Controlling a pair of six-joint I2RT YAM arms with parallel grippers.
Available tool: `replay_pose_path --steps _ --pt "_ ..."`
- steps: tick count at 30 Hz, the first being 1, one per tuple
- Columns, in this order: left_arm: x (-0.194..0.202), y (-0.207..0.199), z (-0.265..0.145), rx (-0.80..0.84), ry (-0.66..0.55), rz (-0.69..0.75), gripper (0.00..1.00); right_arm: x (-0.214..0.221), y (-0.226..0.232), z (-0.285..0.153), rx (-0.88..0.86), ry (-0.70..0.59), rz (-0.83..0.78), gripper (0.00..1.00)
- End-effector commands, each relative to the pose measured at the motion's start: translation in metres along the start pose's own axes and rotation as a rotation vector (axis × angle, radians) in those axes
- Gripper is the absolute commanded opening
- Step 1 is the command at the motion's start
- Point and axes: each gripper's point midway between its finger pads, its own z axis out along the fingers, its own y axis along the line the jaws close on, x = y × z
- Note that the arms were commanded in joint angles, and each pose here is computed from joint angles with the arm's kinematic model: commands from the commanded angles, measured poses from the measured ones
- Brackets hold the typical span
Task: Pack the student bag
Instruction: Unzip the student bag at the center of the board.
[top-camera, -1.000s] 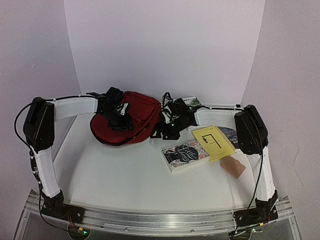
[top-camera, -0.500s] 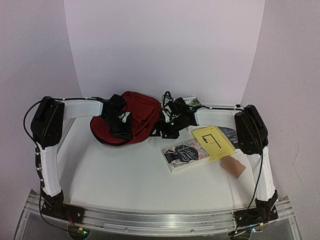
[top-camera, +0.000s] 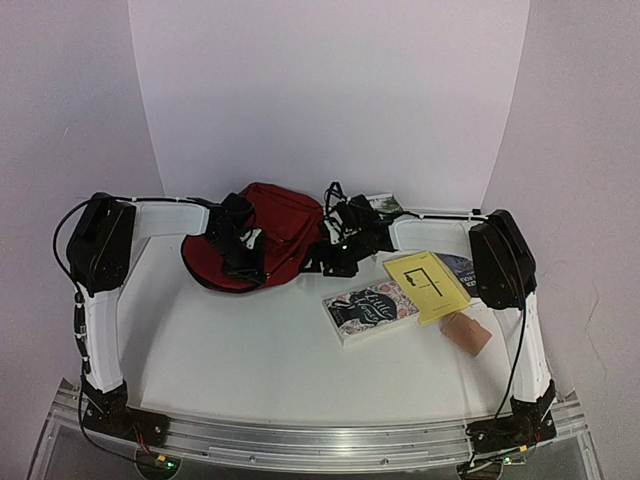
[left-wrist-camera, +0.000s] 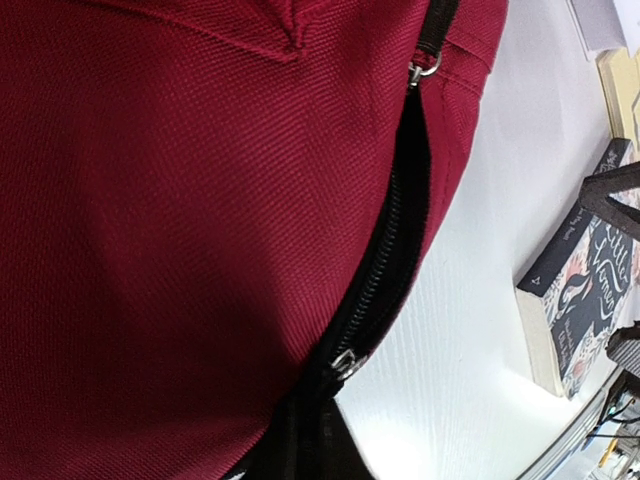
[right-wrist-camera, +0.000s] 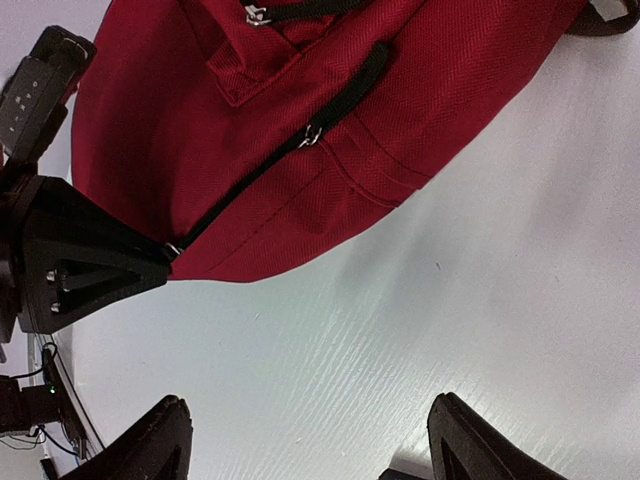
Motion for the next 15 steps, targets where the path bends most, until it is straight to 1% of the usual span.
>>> replay_pose_path --steps 1,8,12,15 --pt "-0.009 -0.02 -0.026 0.059 -0.066 0.015 0.0 0.001 0.001 0.005 -0.019 -0.002 0.004 0.81" --pt "-0.005 -0.034 -0.05 0.101 -0.107 0.028 0.0 0.0 0.005 0.009 -0.053 -0.001 0.046 0.81" --pt "0.002 -0.049 -0.053 0.14 -0.109 0.061 0.0 -0.004 0.014 0.014 -0.11 -0.006 0.101 0.87" --pt "0.004 -0.055 -0.052 0.171 -0.118 0.066 0.0 -0.006 0.021 0.021 -0.158 0.006 0.165 0.89"
